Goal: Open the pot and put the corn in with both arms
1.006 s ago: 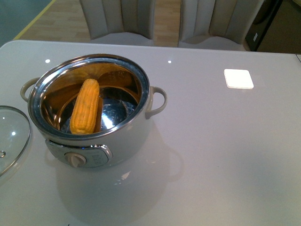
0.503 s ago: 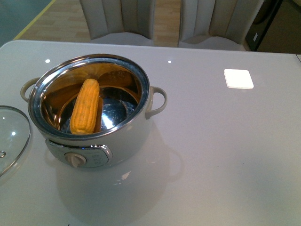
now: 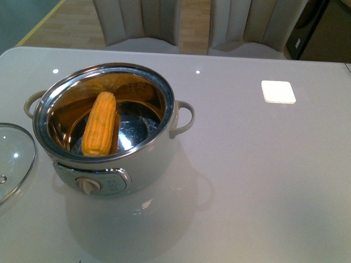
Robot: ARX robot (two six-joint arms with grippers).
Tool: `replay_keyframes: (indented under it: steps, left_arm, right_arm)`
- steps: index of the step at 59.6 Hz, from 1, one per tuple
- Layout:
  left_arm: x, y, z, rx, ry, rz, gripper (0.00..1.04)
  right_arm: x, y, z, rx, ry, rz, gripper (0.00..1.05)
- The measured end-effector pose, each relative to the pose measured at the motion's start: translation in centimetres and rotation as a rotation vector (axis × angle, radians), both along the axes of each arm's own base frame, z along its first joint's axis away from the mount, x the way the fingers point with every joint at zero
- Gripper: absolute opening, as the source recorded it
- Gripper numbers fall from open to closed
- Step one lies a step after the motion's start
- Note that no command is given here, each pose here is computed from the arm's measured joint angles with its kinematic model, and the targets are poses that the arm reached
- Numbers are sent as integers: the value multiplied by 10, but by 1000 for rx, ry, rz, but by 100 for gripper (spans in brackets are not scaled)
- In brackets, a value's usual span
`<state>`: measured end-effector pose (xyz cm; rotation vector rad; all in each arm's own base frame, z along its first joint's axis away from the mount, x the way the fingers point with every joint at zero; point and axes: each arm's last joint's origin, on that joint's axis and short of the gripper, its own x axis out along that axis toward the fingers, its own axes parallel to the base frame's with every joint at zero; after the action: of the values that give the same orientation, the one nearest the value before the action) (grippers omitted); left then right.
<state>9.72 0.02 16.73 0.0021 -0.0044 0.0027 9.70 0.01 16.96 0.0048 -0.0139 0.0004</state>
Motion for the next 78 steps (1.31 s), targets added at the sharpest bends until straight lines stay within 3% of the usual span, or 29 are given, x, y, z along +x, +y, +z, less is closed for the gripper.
replay_keyframes:
  steps: [21, 53, 78]
  left_arm:
    - [0, 0, 0, 0, 0, 0, 98]
    - [0, 0, 0, 0, 0, 0, 98]
    - [0, 0, 0, 0, 0, 0, 98]
  right_arm:
    - [0, 0, 0, -1, 0, 0, 3]
    - [0, 0, 0, -1, 0, 0, 97]
    - [0, 0, 0, -1, 0, 0, 96]
